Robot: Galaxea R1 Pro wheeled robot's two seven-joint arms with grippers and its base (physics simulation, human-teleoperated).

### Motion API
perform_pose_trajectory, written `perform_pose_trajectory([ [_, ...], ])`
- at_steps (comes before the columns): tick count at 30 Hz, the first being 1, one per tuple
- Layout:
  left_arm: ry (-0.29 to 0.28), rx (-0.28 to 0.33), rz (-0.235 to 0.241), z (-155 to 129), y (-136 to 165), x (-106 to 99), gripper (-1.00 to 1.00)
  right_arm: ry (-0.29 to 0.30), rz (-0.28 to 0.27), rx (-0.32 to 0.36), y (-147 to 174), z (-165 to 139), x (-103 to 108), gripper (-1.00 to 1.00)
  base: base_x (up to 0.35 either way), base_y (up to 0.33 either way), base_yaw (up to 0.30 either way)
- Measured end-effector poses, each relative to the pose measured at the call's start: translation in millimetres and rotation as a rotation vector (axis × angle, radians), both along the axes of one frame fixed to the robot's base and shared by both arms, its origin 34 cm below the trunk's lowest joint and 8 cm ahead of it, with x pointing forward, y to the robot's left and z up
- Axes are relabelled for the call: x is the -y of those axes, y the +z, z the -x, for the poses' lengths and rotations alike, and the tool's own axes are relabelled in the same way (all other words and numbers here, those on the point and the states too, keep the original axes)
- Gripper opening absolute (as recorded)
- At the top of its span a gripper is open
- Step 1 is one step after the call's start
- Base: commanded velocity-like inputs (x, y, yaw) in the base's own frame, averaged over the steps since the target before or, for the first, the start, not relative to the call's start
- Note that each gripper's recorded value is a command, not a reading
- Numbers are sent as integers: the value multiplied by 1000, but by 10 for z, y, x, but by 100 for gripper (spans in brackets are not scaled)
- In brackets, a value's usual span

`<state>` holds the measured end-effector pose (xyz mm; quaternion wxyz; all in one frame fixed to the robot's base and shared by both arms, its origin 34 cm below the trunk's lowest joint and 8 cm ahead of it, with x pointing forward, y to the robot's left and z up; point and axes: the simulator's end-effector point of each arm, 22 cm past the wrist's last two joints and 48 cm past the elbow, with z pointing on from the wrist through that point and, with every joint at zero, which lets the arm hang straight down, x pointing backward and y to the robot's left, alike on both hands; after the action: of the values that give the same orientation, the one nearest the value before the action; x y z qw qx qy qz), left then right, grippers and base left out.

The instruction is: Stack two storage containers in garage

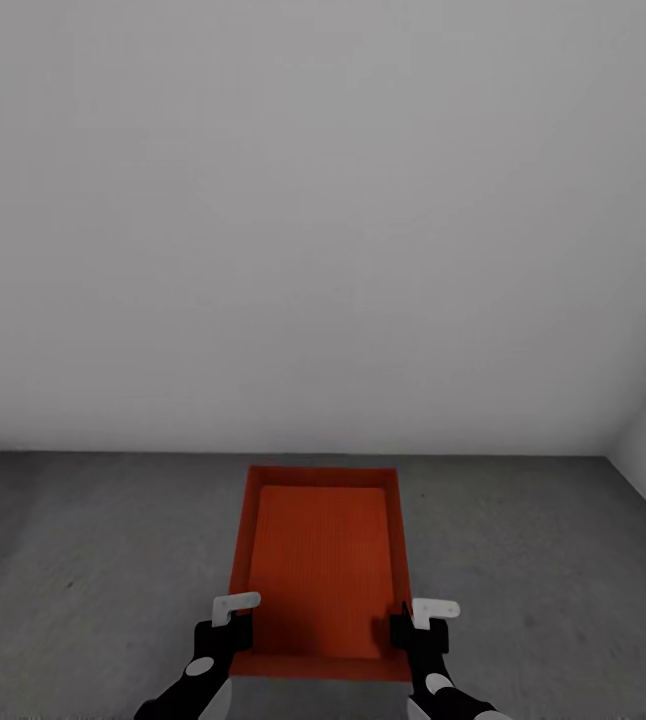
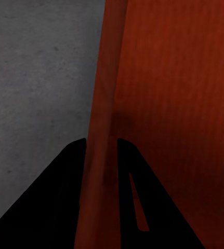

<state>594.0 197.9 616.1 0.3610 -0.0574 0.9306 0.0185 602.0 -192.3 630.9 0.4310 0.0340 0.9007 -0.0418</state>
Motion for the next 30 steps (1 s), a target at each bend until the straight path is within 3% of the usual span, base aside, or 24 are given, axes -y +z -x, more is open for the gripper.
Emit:
perform_pose_trajectory([
  [30, 0, -50, -1, 147, -219, -2, -100, 1, 0, -50, -223, 138, -1, -100, 0, 0, 0],
])
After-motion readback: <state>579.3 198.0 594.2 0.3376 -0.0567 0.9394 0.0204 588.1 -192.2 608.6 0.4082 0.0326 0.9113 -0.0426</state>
